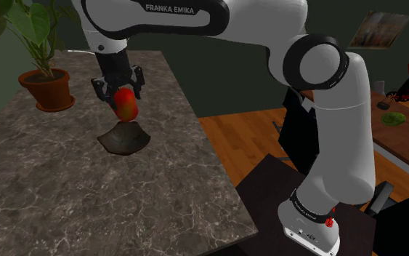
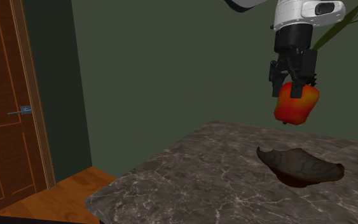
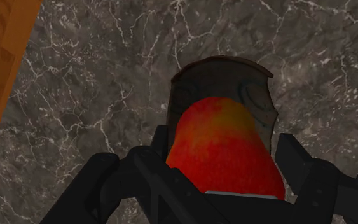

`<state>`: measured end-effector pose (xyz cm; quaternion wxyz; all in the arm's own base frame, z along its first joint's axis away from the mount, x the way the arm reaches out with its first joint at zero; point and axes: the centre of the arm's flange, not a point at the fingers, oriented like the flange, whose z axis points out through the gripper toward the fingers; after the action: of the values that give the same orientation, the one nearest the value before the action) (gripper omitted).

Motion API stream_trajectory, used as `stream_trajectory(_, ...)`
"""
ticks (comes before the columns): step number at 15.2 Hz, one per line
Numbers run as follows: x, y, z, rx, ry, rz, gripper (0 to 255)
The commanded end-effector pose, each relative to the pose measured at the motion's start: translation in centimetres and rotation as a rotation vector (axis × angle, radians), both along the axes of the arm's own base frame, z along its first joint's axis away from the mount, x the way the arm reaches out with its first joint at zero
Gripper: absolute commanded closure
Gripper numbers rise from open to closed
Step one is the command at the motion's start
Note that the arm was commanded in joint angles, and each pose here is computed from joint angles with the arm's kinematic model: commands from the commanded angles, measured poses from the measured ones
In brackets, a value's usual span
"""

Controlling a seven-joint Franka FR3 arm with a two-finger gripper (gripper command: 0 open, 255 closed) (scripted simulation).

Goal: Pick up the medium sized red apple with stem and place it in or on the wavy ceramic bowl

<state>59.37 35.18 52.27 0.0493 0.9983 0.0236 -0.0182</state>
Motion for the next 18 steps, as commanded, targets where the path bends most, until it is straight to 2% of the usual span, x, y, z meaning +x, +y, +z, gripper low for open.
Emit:
stream_trajectory(1, 2.6, 0.2, 0.0, -0.001, 0.0, -0.002, 255)
stream_trajectory(18, 2.6, 0.2, -9.0, -0.001, 0.0, -0.002, 255)
